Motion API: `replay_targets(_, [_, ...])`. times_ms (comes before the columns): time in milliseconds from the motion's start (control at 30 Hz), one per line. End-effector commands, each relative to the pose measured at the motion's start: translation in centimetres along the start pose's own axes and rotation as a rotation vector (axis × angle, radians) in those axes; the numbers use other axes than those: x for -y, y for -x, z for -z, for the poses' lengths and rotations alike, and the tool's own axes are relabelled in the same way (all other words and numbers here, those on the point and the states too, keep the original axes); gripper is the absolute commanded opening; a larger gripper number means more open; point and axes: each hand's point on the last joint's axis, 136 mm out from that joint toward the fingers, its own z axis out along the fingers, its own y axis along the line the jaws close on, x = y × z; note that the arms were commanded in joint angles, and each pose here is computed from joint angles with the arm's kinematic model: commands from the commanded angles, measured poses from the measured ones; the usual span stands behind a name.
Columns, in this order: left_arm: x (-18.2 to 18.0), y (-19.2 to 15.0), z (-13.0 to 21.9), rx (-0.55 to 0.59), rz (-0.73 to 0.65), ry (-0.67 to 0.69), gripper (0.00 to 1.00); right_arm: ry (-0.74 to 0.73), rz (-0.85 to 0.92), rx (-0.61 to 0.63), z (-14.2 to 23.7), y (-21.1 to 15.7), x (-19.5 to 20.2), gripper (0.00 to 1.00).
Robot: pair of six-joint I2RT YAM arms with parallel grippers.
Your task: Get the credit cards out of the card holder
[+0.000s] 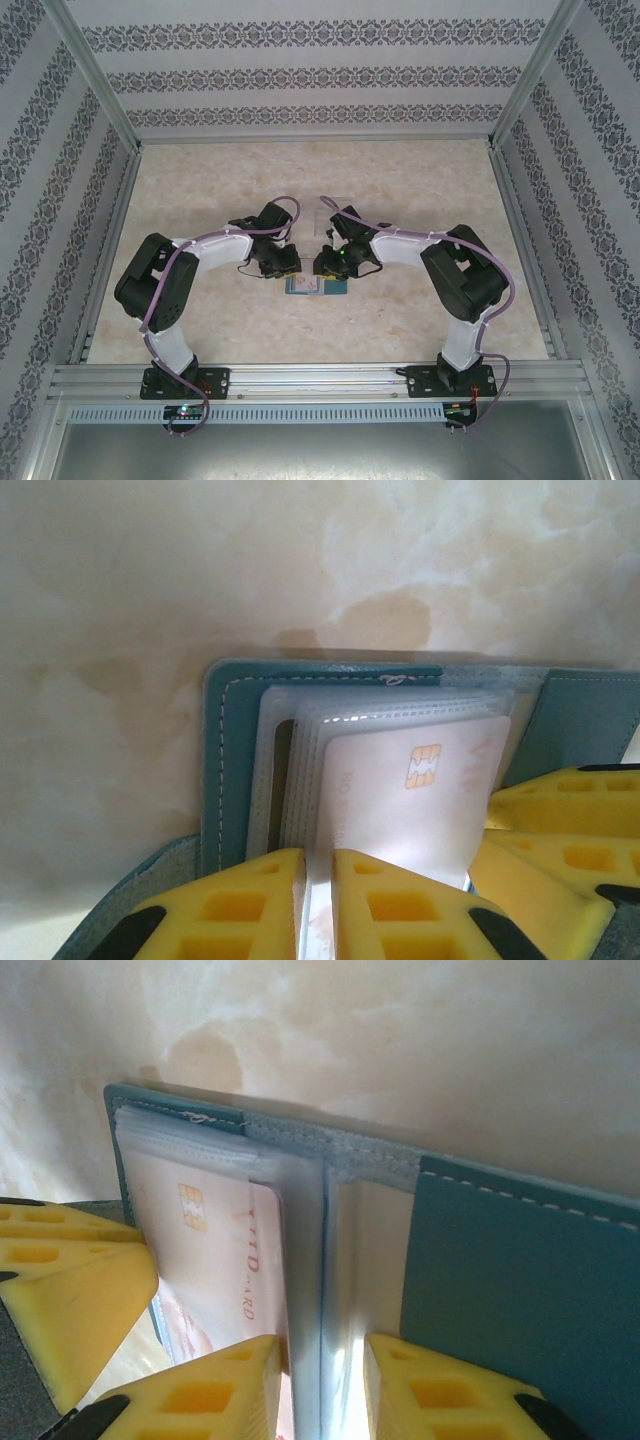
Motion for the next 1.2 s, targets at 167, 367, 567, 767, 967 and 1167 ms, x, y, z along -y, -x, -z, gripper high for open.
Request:
replay_targets(167, [-1.9,-0.8,-1.1,-0.034,0.007,0.056,0.16,-0.053,0.002,-0.012,-0.7,-0.4,0.3,0.31])
replay_targets(367, [-1.9,-0.8,-1.0,-0.032,0.006,0.056,0.15,-0.101,-0.003,-0.014,-0.7,-0.4,0.9,0.31])
replay_targets(567, [-2.0,-0.9,-1.0,-0.034,0.007,0.059,0.15,-0.125,-0.008,-0.012,-0.6,-0.5,1.4,0.27])
replay_targets(767, [-2.1,-0.8,-0.8,-0.028,0.002,0.070,0.15,-0.125,-0.013,0.010,0.1,-0.1,1.4,0.23])
replay_targets(967, [-2.1,-0.8,-0.6,-0.025,-0.002,0.077,0.15,-0.097,-0.015,0.032,1.0,0.2,0.8,0.19])
replay_targets(1167, [-1.2,-0.1,0.3,-0.005,-0.015,0.067,0.15,-0.043,-0.026,0.048,1.7,0.6,0.2,0.21])
